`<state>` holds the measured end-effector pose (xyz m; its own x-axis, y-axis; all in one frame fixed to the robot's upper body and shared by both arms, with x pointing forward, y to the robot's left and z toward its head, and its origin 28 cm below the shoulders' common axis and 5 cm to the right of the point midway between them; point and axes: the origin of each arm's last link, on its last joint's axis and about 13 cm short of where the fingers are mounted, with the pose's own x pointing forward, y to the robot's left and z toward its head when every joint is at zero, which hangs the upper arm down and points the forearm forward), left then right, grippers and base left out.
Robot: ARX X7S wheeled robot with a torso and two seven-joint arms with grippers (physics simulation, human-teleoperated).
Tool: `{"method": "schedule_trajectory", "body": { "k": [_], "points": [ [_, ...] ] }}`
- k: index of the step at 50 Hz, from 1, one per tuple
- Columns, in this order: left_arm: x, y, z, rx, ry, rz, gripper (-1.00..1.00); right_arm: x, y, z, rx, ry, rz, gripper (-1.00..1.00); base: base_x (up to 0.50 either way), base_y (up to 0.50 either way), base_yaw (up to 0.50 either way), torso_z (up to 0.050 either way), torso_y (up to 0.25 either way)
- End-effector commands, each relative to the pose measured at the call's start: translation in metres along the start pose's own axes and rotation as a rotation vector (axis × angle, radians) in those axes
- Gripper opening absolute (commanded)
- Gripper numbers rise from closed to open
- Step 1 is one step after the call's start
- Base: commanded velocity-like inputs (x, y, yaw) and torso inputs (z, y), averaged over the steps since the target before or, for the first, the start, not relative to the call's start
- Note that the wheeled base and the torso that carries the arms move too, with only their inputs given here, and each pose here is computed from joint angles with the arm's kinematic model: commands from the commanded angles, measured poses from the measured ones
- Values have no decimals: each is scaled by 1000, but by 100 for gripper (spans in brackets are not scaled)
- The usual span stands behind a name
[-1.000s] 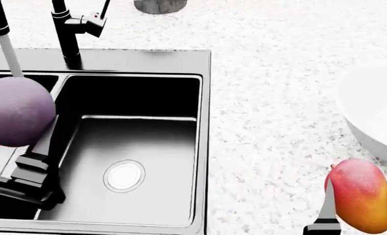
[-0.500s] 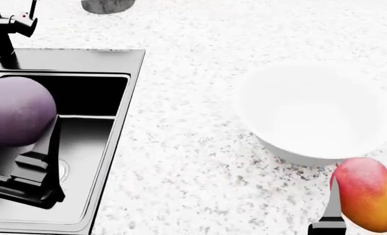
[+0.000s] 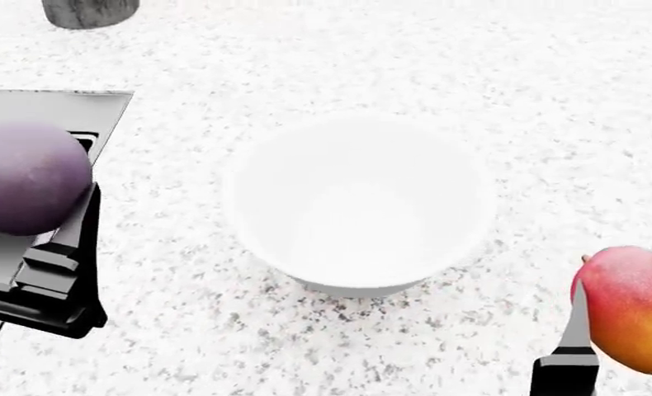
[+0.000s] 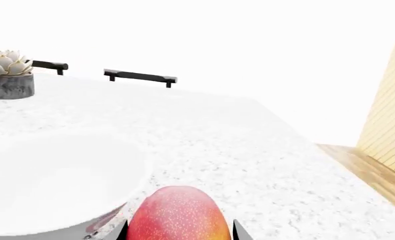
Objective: Pick the eggplants and mangos from the sink and place them in one bowl. Place the bell pepper in the other bowl. Then turn off the sink faucet.
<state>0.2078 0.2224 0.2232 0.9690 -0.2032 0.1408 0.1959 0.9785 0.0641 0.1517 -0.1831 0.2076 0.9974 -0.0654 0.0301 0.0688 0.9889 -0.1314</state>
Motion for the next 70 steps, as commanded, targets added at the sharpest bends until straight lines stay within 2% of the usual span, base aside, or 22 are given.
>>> {"method": "schedule_trajectory", "body": {
  "k": [1,11,22,24,26,31,33,34,36,38,43,44,45,51,57,70],
  "points": [
    [12,6,6,0,-23,18,-100,7,-2,5,-21,-42,-6,-100,489,-252,0,0,0],
    [13,10,3,-18,-15,33,-100,11,-1,9,-31,-39,8,-100,500,-94,0,0,2],
    [15,4,6,-18,-21,9,-100,11,-4,14,-37,-50,-5,-100,489,1,0,1,2],
    [16,3,8,-37,-6,-8,-100,11,-4,15,-30,-44,-7,-100,258,1,0,0,0],
    [19,0,16,-74,11,-53,-100,12,-5,17,-31,-41,-3,-100,0,0,0,0,5],
    [26,-13,40,-103,12,-178,-100,11,-6,22,-38,-38,-1,-100,0,0,0,0,0],
    [27,-28,57,-134,30,-314,-100,10,-7,23,-40,-37,-3,-100,0,0,0,0,0],
    [27,-30,59,-143,36,-333,-100,10,-7,23,-41,-35,-3,-100,0,0,0,0,10],
    [27,-42,71,-175,63,-455,-100,8,-7,25,-42,-34,-3,-100,0,0,0,0,0],
    [30,-52,75,-173,85,-559,-100,7,-7,26,-45,-32,-1,-100,0,0,0,0,0],
    [41,-75,65,-162,218,-645,-100,2,-8,25,-42,-30,-9,-100,0,0,0,0,0],
    [42,-77,62,-152,227,-647,-100,2,-8,24,-39,-27,-10,-100,0,0,0,0,0],
    [46,-83,55,-160,282,-663,-100,2,-8,24,-39,-24,-7,-100,0,0,0,0,0],
    [48,-94,40,-132,329,-693,-100,-1,-8,19,-29,-15,-7,-100,0,0,0,0,0],
    [49,-95,32,-138,382,-689,-100,-1,-7,16,-22,-10,-6,-100,0,0,0,0,2],
    [52,-96,26,-114,406,-653,-100,0,-6,12,-12,0,-9,-100,0,0,0,1,1]
  ]
}}
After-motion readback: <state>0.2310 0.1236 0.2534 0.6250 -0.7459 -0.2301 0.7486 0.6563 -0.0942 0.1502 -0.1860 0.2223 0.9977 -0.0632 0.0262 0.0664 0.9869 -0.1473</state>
